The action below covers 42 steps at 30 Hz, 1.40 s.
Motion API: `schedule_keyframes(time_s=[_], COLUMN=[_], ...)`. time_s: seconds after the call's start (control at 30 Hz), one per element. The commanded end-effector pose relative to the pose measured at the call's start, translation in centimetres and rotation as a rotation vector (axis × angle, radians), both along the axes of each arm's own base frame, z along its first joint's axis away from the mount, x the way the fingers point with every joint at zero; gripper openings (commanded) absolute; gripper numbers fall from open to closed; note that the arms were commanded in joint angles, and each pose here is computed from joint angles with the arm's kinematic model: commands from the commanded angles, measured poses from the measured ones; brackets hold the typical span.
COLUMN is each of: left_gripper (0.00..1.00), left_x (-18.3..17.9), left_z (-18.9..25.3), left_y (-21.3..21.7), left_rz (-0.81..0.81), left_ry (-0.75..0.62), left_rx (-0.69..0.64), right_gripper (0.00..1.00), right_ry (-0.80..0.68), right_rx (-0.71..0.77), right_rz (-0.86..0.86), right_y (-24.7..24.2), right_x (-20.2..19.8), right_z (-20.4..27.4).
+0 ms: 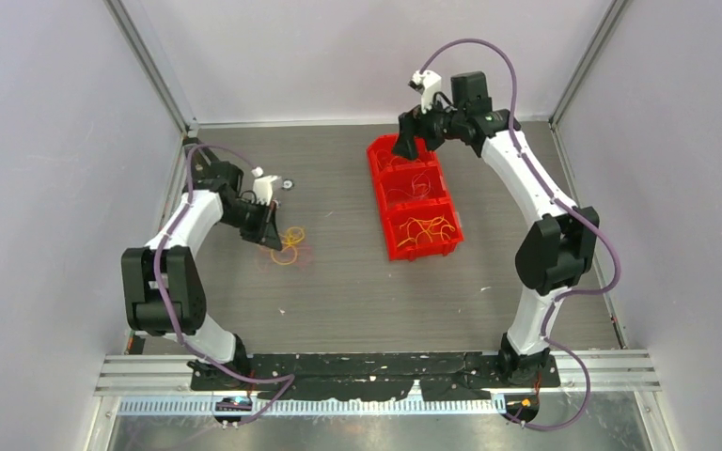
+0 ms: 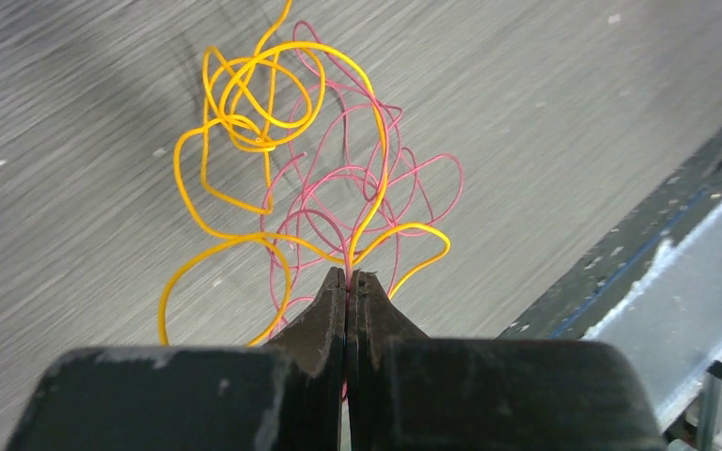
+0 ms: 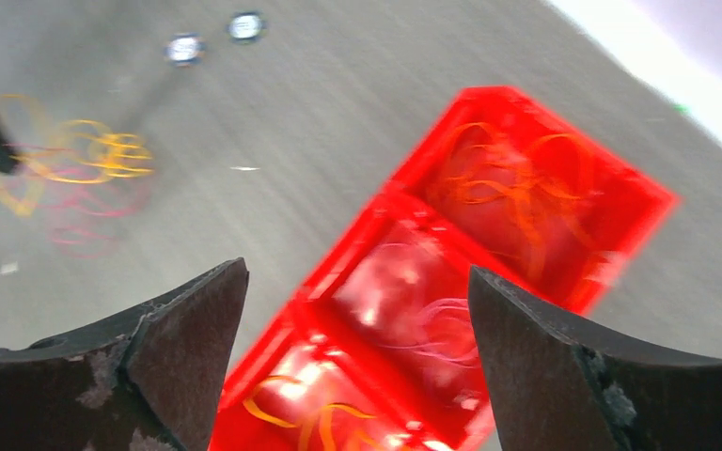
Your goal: Untangle the cables
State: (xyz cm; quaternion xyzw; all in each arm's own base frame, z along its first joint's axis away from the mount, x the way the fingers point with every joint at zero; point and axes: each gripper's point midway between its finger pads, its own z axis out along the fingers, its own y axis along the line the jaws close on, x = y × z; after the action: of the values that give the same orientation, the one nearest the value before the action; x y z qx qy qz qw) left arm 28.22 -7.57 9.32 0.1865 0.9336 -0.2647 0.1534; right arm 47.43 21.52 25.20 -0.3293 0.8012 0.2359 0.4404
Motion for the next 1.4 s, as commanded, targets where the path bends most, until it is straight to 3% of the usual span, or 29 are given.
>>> schedule_keyframes(time_s=[0.0, 0.1, 0.17, 0.27, 0.4, 0.53, 0.8, 1.0, 1.2, 1.37], left_gripper=[0.0, 0.03, 0.25, 0.49, 0.68, 0.69, 0.57, 0.57, 0.56, 0.55], left_x=[0.4, 0.1, -0.4, -1.2, -1.4, -2.2, -2.5, -2.3, -2.4, -2.4], left_z=[4.0, 3.9, 3.1, 2.7, 3.6, 3.1, 2.3, 0.4, 0.0, -0.1], left_y=[-3.6, -4.0, -3.7, -2.4, 0.3, 2.2, -0.3, -1.1, -1.3, -0.7], left_rz=[0.031, 0.095, 0.125, 0.106, 0.179, 0.27, 0.201, 0.218, 0.246, 0.272], left_ry=[-0.09, -0.096, -0.075, -0.102, -0.183, -0.135, -0.031, 0.084, 0.114, 0.117], left_rx=[-0.195, -0.228, -0.207, -0.119, -0.085, -0.1, -0.188, -0.216, -0.251, -0.246], right_gripper=[0.9, 0.87, 0.87, 0.86, 0.8, 0.78, 0.73, 0.71, 0.7, 0.66], right_ry=[0.179, 0.238, 0.254, 0.255, 0.236, 0.256, 0.289, 0.243, 0.215, 0.23], right_rx=[0.169, 0.171, 0.153, 0.115, 0.063, 0.024, -0.005, -0.051, -0.085, -0.047], right_rz=[0.172, 0.256, 0.3, 0.343, 0.393, 0.445, 0.512, 0.577, 0.537, 0.505], right_y=[5.5, 8.6, 10.2, 11.9, 14.3, 16.9, 20.2, 21.9, 23.0, 23.7], right_x=[-6.1, -9.1, -10.7, -12.1, -13.5, -15.5, -20.6, -23.3, -22.9, -22.5], right_z=[-0.5, -1.9, -3.1, -4.5, -5.7, -7.2, -11.3, -15.0, -18.2, -17.8])
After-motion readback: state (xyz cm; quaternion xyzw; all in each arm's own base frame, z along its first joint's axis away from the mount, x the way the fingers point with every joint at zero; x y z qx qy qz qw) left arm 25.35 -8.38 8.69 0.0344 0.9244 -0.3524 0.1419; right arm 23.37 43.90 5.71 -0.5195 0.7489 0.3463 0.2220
